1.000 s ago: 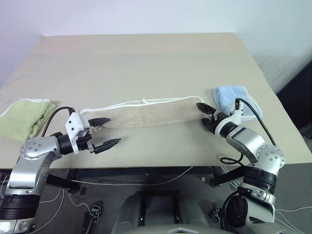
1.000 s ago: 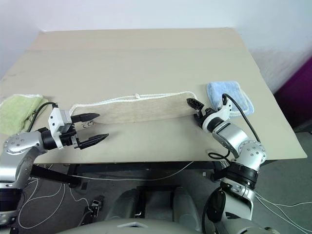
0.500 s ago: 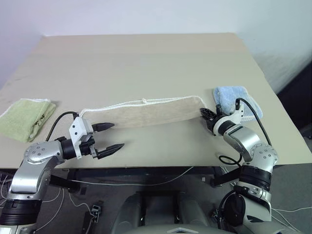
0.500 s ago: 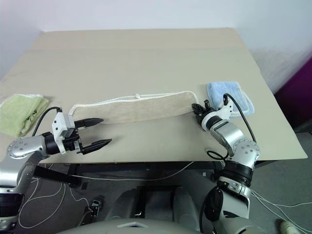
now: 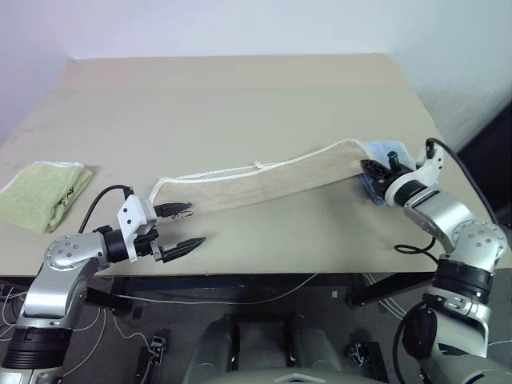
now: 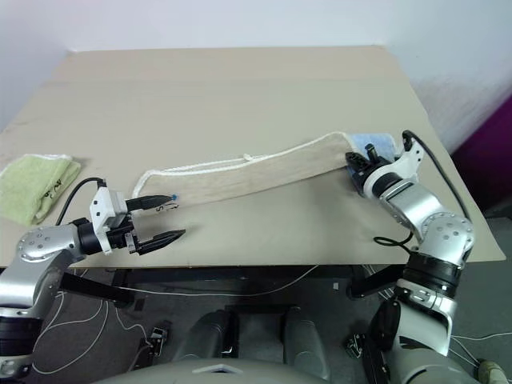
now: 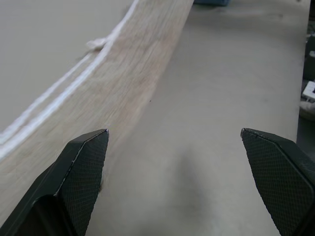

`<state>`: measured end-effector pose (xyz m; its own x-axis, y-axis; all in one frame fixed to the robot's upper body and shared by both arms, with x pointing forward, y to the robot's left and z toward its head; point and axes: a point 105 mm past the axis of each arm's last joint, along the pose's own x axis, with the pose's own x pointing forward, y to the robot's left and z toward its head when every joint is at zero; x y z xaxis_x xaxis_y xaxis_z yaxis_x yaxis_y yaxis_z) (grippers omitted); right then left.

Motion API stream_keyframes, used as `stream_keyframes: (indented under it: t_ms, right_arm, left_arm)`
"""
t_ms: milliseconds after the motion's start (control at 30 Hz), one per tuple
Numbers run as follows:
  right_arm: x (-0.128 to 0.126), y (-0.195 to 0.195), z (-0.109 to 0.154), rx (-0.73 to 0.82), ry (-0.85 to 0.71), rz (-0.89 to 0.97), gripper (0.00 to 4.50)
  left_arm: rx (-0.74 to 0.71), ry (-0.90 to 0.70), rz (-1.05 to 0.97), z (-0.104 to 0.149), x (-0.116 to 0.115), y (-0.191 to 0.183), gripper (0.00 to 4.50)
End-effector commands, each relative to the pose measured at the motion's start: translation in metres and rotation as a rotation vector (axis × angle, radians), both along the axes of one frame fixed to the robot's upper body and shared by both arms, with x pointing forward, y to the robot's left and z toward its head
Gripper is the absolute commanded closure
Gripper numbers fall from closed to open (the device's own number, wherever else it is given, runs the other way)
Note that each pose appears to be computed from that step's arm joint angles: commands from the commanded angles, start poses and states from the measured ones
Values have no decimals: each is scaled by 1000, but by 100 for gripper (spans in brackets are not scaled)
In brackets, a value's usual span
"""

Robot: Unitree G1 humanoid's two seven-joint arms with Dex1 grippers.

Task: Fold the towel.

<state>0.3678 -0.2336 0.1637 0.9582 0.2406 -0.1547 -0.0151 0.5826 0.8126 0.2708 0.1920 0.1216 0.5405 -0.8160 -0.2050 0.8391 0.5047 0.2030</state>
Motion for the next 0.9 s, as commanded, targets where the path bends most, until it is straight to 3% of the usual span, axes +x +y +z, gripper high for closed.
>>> stream_keyframes:
  t_ms: [33,200,400,500,667,900]
  right_arm:
    - [0,15,21,-122,-84,92,445]
    - [0,41,32,-329,-161,233,445]
    - [-7,105,55,-622,-343,525,445]
    - [-14,138,45,-692,-384,672,445]
    - [-16,181,8,-787,-388,834,445]
    - [-15,196,-14,-788,-374,885,445]
  left_arm:
    - [5,-45,-8,7,1,-1,0]
    - [2,-48,-9,6,1,-3,0]
    - [-6,-55,-8,5,2,-6,0]
    - [-10,-57,-9,5,2,-9,0]
    - [-24,-60,-3,3,3,-13,0]
    - [-35,-58,20,1,-3,-13,0]
